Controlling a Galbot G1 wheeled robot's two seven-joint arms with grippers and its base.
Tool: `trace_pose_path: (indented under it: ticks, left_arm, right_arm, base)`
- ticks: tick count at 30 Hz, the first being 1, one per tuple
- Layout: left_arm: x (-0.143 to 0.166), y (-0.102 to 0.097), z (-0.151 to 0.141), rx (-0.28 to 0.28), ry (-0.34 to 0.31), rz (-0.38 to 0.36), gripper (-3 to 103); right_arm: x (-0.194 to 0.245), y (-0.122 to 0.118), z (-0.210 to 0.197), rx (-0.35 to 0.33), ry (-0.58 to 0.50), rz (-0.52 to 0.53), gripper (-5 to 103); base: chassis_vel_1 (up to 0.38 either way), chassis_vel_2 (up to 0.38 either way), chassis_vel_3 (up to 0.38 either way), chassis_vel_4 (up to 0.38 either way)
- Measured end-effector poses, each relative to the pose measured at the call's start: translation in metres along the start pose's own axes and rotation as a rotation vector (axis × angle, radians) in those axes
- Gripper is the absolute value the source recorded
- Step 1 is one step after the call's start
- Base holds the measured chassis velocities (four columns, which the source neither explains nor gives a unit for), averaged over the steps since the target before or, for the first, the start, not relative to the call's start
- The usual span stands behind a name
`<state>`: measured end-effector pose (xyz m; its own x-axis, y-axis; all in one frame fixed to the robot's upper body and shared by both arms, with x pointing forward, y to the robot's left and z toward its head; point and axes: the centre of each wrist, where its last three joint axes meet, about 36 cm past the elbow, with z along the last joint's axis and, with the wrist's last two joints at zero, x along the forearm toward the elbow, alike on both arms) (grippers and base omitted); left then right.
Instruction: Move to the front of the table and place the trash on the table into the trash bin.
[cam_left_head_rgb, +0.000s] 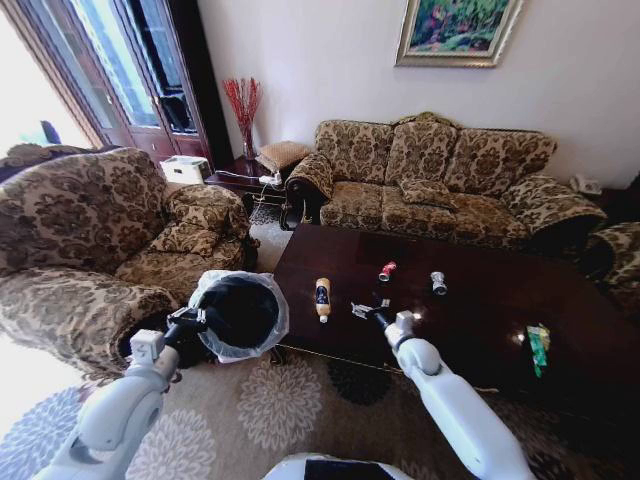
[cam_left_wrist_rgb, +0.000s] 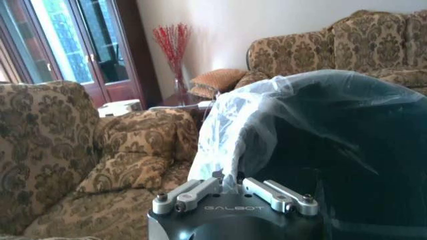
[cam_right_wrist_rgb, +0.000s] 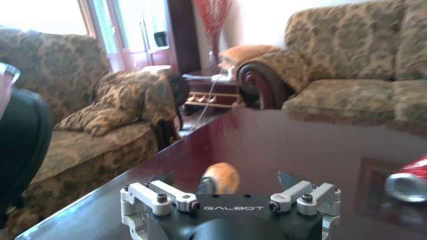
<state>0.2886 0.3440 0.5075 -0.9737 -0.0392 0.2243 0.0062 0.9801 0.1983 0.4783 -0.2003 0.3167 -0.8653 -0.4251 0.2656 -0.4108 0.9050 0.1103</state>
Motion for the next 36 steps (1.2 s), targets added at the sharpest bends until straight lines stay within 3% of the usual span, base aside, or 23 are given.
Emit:
trace_pose_path:
  ticks: [1, 5, 8, 15, 24, 29, 33, 36]
  left_arm:
    - [0.0, 0.0, 0.0, 0.0, 0.0, 0.0, 1]
    - [-0.008, 0.009, -0.002, -0.016, 0.001, -0.006, 1]
    - [-0.013, 0.014, -0.001, -0.024, 0.007, -0.009, 1]
    - [-0.038, 0.033, 0.001, -0.038, 0.063, -0.017, 1]
    - [-0.063, 0.058, 0.003, -0.055, 0.141, 0.011, 1]
    - [-0.065, 0.061, 0.001, -0.056, 0.144, 0.02, 1]
    - [-0.066, 0.058, -0.002, -0.052, 0.141, 0.028, 1]
    - [-0.065, 0.054, -0.005, -0.05, 0.135, 0.039, 1]
  right_arm:
    - [0.0, 0.0, 0.0, 0.0, 0.0, 0.0, 100]
    - [-0.045, 0.043, 0.006, 0.019, 0.065, 0.041, 100]
    - [-0.063, 0.051, 0.008, 0.019, 0.083, 0.075, 100]
    - [-0.089, 0.055, 0.004, -0.033, 0.106, 0.1, 100]
    - [-0.115, 0.071, 0.024, -0.168, 0.172, 0.167, 100]
    - [-0.123, 0.074, 0.032, -0.208, 0.199, 0.173, 100]
    - [-0.127, 0.073, 0.039, -0.201, 0.211, 0.151, 103]
    - [-0.129, 0.071, 0.043, -0.202, 0.218, 0.153, 96]
  base:
    - [0.0, 0.0, 0.0, 0.0]
    - [0.0, 0.0, 0.0, 0.0]
    - [0.0, 0.0, 0.0, 0.0]
    - [0.0, 0.0, 0.0, 0.0]
    - [0.0, 0.0, 0.0, 0.0]
    - [0.0, 0.0, 0.0, 0.0]
    - [0.0, 0.0, 0.0, 0.0]
    - [0.0, 0.0, 0.0, 0.0]
